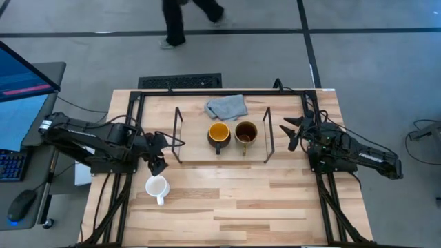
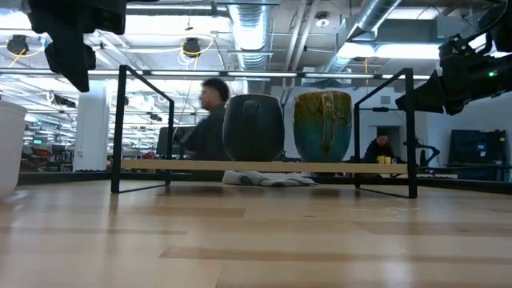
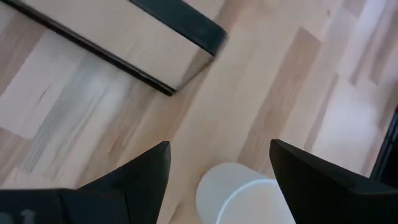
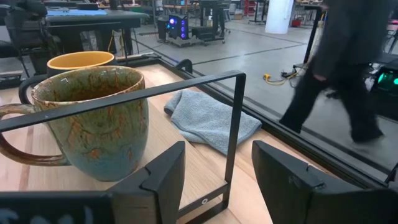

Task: Stack small to large cups/mugs on shelf
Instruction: Put the white mug on the shelf

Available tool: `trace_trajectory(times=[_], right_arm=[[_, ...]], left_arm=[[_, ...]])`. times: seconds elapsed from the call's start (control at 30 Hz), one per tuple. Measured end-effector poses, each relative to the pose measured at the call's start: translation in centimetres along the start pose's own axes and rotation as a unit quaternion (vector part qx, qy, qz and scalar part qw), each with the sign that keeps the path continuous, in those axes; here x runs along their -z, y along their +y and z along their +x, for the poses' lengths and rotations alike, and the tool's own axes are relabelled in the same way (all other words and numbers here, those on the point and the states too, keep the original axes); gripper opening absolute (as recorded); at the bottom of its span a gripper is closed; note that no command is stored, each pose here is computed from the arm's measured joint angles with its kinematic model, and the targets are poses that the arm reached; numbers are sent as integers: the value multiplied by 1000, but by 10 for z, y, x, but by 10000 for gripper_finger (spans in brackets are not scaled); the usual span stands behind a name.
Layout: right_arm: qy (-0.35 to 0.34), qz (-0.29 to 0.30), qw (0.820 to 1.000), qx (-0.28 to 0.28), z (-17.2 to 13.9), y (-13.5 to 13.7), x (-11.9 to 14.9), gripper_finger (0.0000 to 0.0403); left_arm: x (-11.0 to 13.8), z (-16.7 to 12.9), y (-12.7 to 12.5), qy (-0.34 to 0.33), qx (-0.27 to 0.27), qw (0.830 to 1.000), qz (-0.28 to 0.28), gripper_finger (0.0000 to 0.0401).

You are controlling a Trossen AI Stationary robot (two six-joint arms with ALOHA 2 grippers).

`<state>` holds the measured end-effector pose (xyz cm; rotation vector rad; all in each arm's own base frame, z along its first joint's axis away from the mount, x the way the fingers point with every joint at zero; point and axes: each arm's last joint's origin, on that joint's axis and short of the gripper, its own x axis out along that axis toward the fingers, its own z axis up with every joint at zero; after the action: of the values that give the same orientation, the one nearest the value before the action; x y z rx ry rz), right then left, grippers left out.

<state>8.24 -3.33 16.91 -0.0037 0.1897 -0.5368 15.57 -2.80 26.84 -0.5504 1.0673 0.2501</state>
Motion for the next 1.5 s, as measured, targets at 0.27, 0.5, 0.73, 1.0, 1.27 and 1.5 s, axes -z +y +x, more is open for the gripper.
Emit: trace_trajectory(times=[0.27,0.5,0.73,1.0,1.27,1.5], right_arm=[[0,0,1000,0,0,0,0,210],[0,0,1000,1,0,0,0,210],[0,0,1000,2,0,0,0,210],[0,0,1000,2,0,0,0,210],[0,1,1000,2,0,0,0,210],[0,2,1000,2,0,0,0,210]], left_arm=[[11,0,2,98,24,994,-40,266],[14,-1,2,131,46,989,-57,266],[15,-1,3,137,42,988,-55,266],[28,15,8,169,31,985,-23,254],[31,23,9,170,35,984,-40,225],[28,25,6,146,37,989,-6,210]])
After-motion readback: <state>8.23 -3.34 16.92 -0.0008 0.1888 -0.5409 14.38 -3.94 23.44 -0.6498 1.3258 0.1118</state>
